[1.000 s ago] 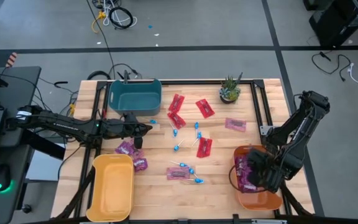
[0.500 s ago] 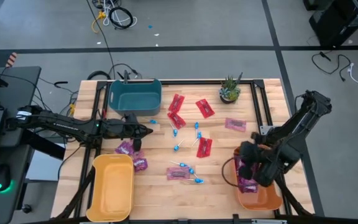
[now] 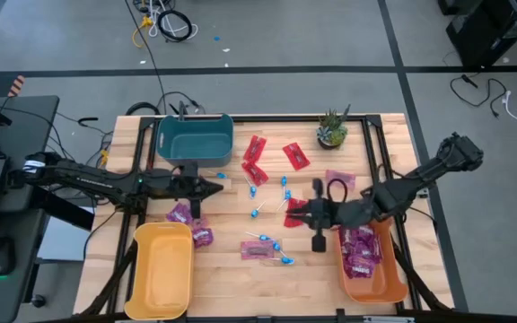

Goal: Sort candy
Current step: Put the purple candy into the orange bin

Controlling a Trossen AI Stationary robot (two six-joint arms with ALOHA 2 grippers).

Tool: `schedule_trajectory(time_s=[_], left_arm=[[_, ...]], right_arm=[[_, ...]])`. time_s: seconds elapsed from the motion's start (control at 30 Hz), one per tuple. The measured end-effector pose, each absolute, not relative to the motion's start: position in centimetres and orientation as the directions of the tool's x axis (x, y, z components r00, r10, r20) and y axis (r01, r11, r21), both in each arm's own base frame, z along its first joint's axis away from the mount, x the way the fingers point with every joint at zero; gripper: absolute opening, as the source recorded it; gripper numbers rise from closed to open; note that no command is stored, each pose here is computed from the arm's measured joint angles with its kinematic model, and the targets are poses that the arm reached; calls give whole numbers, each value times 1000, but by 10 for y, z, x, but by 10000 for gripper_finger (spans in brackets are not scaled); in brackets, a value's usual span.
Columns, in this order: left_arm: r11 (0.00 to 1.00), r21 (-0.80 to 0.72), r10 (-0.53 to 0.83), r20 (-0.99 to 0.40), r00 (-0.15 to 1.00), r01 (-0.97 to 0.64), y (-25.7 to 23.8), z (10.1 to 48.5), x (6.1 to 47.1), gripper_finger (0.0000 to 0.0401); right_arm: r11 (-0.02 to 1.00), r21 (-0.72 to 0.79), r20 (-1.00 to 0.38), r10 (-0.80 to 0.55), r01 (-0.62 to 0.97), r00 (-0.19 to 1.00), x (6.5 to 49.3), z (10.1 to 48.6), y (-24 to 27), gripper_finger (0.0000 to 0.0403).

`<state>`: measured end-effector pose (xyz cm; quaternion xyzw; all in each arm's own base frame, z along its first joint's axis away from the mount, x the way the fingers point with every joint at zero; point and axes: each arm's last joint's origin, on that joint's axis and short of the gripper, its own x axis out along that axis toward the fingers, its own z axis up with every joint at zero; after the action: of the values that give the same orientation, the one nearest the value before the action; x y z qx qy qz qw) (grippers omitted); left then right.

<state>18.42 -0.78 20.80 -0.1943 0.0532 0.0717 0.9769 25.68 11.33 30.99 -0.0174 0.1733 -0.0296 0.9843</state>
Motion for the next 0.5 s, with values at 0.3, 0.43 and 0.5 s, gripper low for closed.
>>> schedule_trajectory(time_s=[0.3,0.43,0.5], left_arm=[[927,-358,119,-13,993,-115,-8,221,182,1],[925,-368,116,49,992,-90,-8,229,179,1],[925,-373,107,86,990,-67,-8,234,177,1]], right_arm=[[993,-118,-229,-7,-20,973,313,278,103,16],[994,-108,-195,-3,-18,981,333,260,100,17],[995,-104,-171,-10,-8,985,341,254,99,17]])
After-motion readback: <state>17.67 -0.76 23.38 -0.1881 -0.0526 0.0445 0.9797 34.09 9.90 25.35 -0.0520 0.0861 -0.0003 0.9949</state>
